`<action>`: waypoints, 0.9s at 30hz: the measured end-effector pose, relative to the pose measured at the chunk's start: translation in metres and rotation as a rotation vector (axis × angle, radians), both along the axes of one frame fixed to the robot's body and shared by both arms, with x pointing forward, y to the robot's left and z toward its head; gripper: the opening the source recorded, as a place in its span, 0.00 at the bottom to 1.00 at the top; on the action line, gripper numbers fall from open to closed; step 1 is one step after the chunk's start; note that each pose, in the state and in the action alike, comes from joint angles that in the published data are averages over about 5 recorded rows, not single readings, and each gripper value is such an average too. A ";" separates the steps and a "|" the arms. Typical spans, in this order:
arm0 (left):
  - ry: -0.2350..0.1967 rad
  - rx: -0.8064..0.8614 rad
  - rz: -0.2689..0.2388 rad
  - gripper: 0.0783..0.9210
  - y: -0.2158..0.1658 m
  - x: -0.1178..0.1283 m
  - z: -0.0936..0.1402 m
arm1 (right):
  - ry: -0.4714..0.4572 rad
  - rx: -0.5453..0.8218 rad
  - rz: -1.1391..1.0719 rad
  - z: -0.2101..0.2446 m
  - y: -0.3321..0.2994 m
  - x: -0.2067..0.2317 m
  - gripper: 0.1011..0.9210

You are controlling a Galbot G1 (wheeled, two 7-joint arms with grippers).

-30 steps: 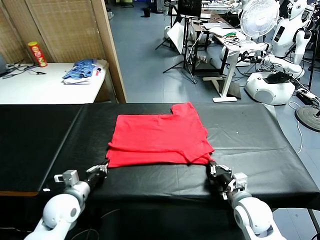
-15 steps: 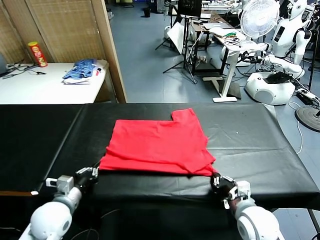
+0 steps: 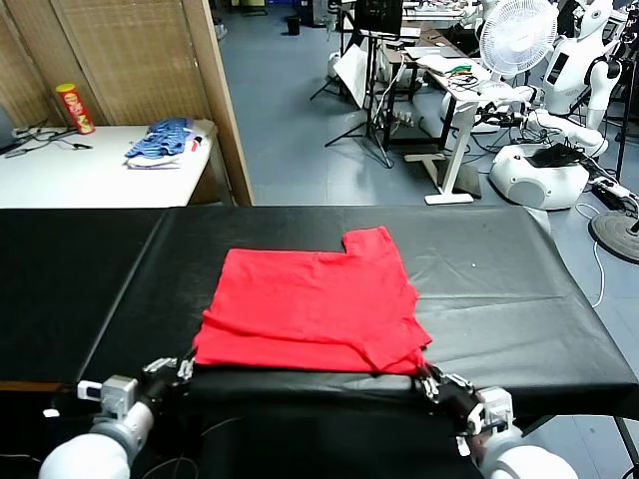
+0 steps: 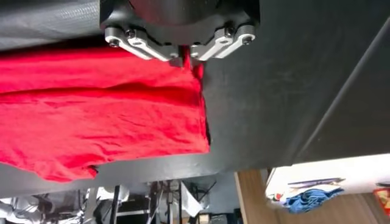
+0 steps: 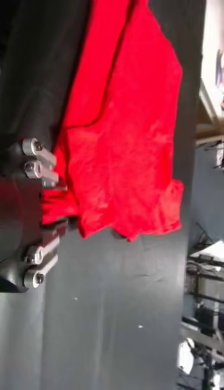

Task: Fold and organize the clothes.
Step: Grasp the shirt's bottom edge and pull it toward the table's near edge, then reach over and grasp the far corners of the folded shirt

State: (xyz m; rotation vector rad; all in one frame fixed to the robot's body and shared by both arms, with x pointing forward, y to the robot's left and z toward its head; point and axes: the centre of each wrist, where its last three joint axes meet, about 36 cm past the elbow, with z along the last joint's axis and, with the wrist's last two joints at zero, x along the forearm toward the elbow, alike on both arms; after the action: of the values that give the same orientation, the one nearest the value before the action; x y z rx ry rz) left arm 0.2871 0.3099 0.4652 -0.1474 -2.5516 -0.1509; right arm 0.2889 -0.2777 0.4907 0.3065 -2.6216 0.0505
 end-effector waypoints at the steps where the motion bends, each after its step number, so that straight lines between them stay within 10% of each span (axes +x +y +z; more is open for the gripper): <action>1: 0.006 0.006 0.001 0.58 0.000 0.001 0.004 | -0.027 0.005 -0.013 0.003 -0.004 0.005 0.83; 7: -0.024 -0.021 0.028 0.84 0.003 0.021 0.034 | -0.145 0.003 -0.093 0.003 -0.021 0.065 0.85; 16: -0.102 -0.125 0.024 0.85 0.012 0.120 0.050 | -0.152 -0.005 -0.124 -0.010 -0.012 0.189 0.85; 27: -0.052 -0.148 0.011 0.85 -0.013 0.244 0.035 | -0.043 -0.001 -0.093 -0.027 0.017 0.299 0.85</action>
State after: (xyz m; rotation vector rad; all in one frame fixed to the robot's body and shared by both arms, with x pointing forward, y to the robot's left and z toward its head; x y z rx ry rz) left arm 0.5312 0.2964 0.4998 -0.1878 -2.6146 0.0392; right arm 0.5880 -0.2603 0.4635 0.1855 -2.6742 0.0268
